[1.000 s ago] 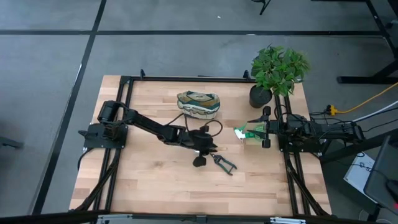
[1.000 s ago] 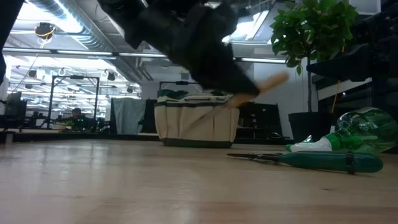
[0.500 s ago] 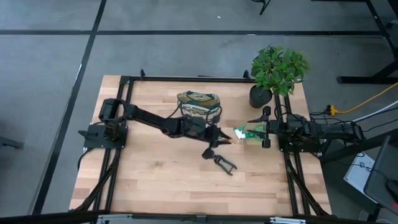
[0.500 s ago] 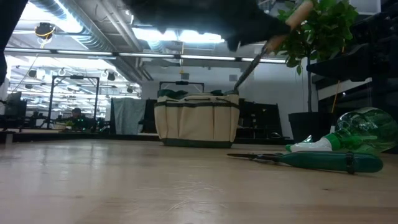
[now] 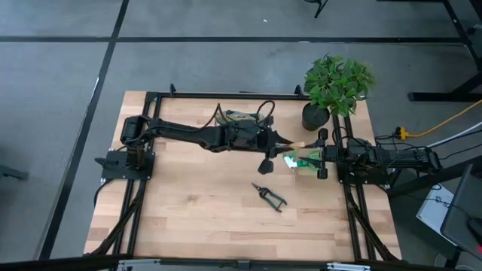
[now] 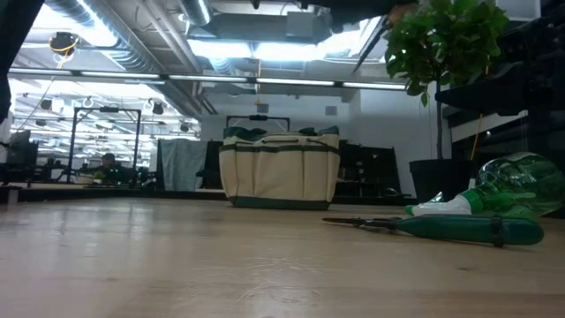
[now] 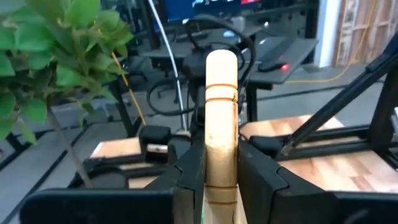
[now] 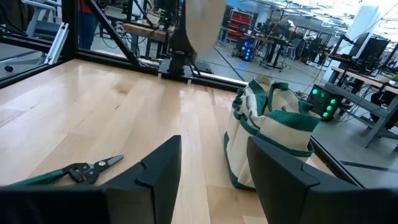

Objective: Pick & Place Garden tools in Gardening bag
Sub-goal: Put the brown trowel into the light brown gardening bag

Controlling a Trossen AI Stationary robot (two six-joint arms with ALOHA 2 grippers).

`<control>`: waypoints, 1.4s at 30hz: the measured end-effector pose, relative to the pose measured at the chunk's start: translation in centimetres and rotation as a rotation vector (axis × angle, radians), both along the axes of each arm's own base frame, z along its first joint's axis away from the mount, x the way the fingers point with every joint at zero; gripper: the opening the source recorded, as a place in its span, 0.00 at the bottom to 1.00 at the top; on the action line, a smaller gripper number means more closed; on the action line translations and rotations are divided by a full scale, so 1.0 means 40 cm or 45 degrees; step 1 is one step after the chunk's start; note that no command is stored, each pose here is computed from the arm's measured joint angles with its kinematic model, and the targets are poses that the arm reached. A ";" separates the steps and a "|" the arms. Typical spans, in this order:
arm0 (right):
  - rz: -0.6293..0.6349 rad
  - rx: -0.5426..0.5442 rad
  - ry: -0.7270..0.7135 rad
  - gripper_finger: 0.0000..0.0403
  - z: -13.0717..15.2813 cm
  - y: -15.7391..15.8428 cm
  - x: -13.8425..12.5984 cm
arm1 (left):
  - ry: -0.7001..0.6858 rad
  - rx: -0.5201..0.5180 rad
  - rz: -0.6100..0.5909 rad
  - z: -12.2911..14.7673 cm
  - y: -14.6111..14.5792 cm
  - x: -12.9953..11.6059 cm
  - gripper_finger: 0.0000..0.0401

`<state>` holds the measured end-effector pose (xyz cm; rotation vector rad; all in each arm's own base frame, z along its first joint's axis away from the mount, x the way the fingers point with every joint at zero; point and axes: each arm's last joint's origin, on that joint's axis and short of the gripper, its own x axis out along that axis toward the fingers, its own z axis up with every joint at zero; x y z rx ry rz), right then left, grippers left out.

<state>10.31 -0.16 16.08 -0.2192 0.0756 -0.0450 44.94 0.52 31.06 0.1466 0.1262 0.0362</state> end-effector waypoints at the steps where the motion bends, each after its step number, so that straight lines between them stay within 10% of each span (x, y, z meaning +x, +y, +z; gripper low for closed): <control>1: 0.000 0.000 0.000 0.46 0.000 0.000 0.000 | 0.012 0.000 -0.001 -0.002 -0.002 0.000 0.16; 25: 0.000 0.000 0.000 0.46 0.000 0.000 0.000 | 0.386 -0.055 0.414 -0.071 0.151 -0.036 0.16; 42: 0.000 0.000 0.000 0.46 0.000 0.000 0.000 | 0.375 0.109 0.431 -0.085 0.233 -0.051 0.16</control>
